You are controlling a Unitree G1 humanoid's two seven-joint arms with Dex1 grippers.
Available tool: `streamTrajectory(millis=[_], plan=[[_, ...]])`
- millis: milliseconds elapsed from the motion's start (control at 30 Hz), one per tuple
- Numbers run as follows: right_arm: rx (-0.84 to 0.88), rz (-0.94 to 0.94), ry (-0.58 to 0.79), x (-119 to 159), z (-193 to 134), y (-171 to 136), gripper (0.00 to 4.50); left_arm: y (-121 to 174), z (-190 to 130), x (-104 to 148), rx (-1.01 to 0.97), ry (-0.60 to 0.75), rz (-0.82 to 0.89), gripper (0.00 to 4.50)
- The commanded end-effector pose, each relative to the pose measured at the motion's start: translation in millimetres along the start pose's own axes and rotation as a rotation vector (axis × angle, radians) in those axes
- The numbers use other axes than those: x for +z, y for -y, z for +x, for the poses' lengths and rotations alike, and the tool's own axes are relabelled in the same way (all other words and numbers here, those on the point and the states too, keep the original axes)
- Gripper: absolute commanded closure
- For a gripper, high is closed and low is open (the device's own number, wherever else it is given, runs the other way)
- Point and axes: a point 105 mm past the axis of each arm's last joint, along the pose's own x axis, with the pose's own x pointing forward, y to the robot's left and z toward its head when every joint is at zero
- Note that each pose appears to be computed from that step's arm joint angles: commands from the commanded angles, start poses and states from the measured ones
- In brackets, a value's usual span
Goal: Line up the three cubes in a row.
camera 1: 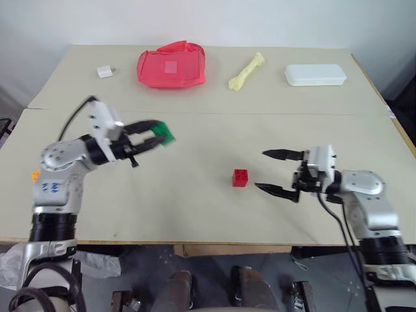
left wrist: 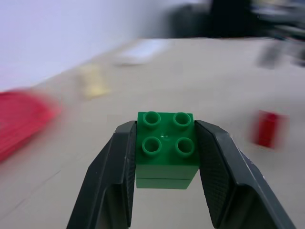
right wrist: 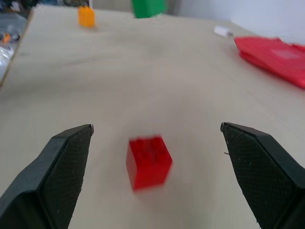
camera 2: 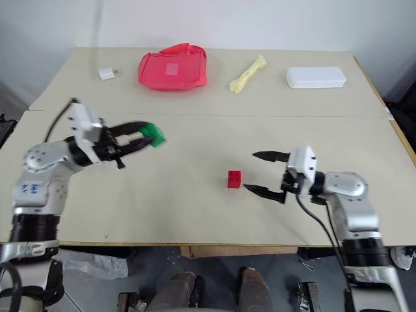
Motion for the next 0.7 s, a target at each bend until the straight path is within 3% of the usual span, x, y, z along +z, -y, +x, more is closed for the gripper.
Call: streamTrajectory(millis=[33, 333, 700], plan=[[-0.035, -0.037, -0.003, 14.7, -18.5, 1.3, 0.00, 11.4, 8.2, -25.1, -0.182, -0.091, 0.046, 3.03], [-0.135, 0.021, -0.057, 9.8, -40.7, -31.3, 0.00, 15.8, 38.9, -41.8, -0.370, -0.080, 0.024, 3.03], [-0.167, 0.063, -0.056, 9.5, -37.9, -49.6, 0.00, 19.5, 62.0, -54.9, -0.408, -0.133, 0.013, 3.03]])
